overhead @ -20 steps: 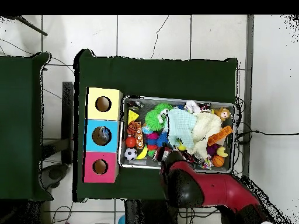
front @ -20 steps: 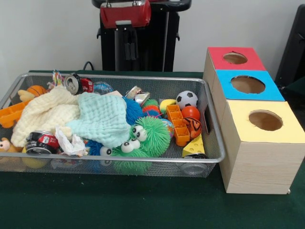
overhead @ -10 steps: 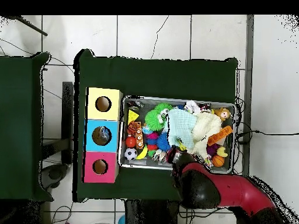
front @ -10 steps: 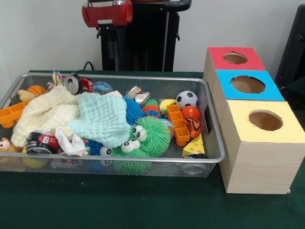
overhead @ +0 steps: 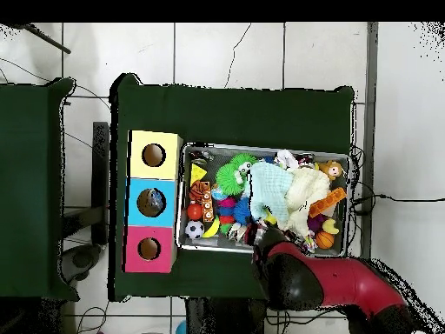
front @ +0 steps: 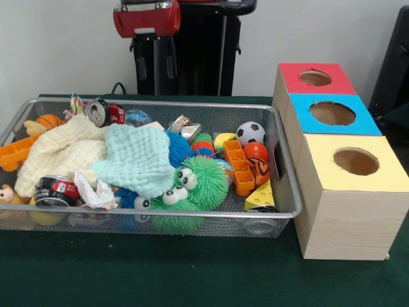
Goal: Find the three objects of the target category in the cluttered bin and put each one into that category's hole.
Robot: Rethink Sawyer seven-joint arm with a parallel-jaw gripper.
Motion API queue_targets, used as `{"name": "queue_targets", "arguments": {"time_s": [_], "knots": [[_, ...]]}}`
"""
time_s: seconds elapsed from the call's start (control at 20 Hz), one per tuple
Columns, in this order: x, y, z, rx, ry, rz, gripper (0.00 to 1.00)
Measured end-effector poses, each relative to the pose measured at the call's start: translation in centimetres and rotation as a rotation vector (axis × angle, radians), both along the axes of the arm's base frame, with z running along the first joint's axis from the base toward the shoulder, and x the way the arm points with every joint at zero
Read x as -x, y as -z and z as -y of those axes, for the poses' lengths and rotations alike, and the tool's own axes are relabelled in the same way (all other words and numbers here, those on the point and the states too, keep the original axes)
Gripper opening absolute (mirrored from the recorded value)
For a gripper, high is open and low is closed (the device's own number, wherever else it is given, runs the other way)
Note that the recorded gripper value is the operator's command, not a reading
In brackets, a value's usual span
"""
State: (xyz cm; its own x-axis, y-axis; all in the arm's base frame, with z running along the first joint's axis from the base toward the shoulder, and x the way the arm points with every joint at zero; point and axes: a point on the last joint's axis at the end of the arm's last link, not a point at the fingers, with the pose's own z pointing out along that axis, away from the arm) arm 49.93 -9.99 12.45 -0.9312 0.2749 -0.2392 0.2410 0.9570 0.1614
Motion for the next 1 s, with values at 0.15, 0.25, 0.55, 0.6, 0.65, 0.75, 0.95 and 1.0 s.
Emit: {"name": "queue_targets", "arguments": {"time_s": [0.15,0.25,0.55,0.6,0.65,0.75,0.95,1.0], "knots": [[-0.2,0.0,-0.5,0.004,-0.016,0.003,1.0],[-0.3,0.0,-0.8,0.006,-0.026,0.004,1.0],[-0.4,0.5,-2.0,0.013,-0.075,0.007,1.0],[-0.4,0.5,-2.1,0.013,-0.078,0.007,1.0],[-0.4,0.6,-2.2,0.012,-0.08,0.006,1.0],[-0.4,1.0,-2.4,0.008,-0.09,0.004,1.0],[-0.6,1.7,-2.2,0.006,-0.102,0.006,1.0],[-0.7,1.9,-2.1,0.006,-0.105,0.007,1.0]]}}
